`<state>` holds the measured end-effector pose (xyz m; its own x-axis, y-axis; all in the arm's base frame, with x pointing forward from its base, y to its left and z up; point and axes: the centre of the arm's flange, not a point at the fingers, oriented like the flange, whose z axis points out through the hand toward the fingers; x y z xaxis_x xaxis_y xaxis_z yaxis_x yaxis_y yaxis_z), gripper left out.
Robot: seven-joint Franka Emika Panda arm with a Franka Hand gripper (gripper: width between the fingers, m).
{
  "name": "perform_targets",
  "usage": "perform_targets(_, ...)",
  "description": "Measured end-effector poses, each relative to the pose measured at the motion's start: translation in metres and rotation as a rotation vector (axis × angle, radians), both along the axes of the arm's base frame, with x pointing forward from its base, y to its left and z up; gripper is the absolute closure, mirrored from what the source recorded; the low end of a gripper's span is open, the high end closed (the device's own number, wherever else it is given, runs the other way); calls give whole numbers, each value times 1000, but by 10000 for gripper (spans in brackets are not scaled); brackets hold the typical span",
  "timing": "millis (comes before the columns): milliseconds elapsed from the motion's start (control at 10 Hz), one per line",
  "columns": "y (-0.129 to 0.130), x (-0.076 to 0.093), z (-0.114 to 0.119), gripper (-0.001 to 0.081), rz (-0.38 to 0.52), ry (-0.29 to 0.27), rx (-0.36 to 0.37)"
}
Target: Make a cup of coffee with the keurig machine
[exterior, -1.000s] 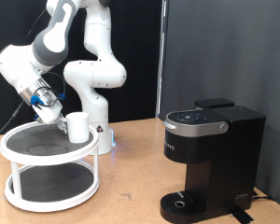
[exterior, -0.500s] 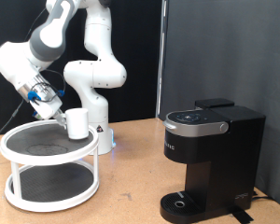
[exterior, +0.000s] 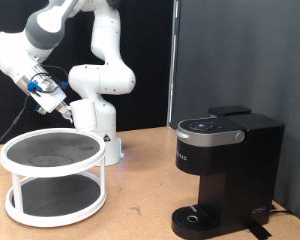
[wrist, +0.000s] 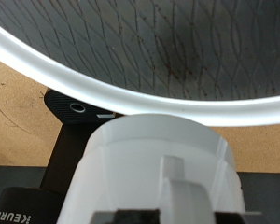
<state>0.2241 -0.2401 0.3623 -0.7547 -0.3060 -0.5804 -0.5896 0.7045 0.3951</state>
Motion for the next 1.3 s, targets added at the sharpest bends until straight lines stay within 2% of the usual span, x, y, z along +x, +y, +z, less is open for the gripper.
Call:
perform_targets(100, 4, 4, -1, 802, -11, -1, 22)
perform_targets(300, 19, 25, 1, 802, -43, -1, 57)
perform_targets(800, 52, 89, 2, 803, -166, 4, 12)
perform_targets(1300, 75, 145, -3, 803, -158, 1, 2)
